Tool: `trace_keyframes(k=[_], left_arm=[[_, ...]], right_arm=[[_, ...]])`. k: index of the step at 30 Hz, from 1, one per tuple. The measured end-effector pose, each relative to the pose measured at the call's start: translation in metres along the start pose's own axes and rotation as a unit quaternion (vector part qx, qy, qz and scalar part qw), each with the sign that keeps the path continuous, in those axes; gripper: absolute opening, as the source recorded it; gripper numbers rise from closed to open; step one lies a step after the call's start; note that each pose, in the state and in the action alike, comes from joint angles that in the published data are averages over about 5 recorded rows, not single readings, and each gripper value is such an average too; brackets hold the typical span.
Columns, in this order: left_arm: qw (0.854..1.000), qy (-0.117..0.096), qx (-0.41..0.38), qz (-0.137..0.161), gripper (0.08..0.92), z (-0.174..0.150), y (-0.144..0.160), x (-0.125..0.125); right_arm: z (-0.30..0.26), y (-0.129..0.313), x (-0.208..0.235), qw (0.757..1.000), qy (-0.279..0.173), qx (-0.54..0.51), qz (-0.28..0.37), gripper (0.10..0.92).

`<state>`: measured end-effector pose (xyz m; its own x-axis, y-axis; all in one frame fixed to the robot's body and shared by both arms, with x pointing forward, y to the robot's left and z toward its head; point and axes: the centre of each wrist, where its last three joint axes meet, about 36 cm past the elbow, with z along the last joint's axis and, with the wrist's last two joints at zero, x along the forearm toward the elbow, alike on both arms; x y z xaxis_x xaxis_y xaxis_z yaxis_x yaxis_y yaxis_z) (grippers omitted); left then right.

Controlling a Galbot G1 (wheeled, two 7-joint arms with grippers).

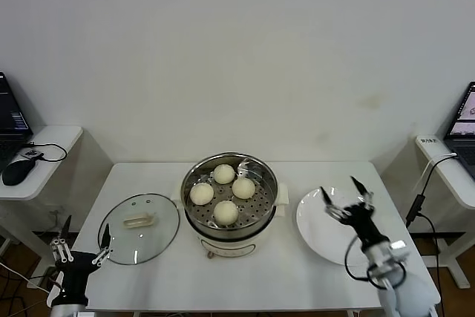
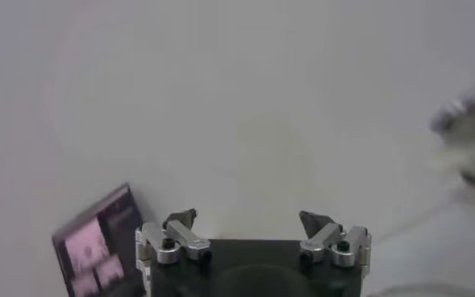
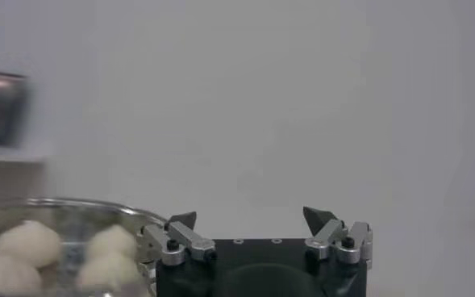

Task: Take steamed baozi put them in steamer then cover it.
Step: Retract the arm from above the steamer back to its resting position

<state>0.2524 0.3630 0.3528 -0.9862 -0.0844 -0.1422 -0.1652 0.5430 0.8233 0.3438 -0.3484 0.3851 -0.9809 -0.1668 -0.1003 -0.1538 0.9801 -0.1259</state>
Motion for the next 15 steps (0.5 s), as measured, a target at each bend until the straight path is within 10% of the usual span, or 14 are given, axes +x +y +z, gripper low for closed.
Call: trace_keyframes(k=[15], left_arm=[[0.966,-0.039,-0.227,0.120,0.823,0.022,-0.015,-0.018]], right_arm=[[0.013,-0.010,0.077,0.994,0.053,-0.002,0.099,0.823]])
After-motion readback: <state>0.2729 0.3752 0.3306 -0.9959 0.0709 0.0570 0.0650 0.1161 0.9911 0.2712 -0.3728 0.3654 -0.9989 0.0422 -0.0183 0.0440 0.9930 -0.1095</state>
